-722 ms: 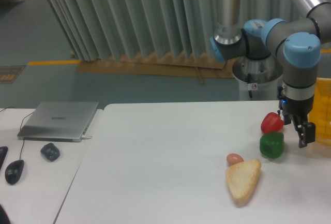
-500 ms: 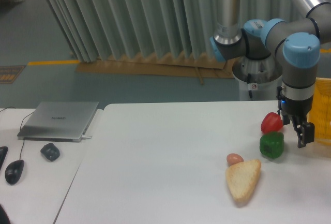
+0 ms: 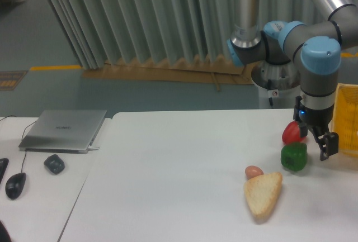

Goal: Place the red peppers in a basket
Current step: 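Move the gripper up and back over the red pepper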

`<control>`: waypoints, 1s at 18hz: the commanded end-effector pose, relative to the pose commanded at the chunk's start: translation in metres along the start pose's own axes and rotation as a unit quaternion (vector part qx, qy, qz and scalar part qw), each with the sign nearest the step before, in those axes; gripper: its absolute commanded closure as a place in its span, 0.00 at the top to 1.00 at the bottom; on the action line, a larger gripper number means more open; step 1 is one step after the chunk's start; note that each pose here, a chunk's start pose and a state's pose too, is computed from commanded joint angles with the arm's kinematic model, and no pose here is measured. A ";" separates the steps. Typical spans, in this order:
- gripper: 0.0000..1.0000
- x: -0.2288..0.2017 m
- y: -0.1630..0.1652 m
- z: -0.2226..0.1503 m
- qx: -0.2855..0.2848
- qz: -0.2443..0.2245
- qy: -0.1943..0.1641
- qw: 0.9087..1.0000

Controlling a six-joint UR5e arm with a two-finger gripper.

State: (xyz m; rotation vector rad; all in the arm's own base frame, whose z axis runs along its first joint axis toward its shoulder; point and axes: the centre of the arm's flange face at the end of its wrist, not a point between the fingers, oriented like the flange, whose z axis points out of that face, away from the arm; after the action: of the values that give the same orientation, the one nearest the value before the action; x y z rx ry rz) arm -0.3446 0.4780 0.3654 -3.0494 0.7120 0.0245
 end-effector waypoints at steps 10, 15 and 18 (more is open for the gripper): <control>1.00 0.052 0.014 -0.008 -0.005 -0.008 0.011 1.000; 1.00 0.071 0.019 -0.001 -0.012 -0.044 0.020 0.999; 1.00 0.091 0.027 0.031 -0.058 -0.038 0.044 0.997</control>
State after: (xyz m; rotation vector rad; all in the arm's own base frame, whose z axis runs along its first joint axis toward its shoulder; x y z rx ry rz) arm -0.2754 0.4134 0.3323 -3.2041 0.6186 -0.0723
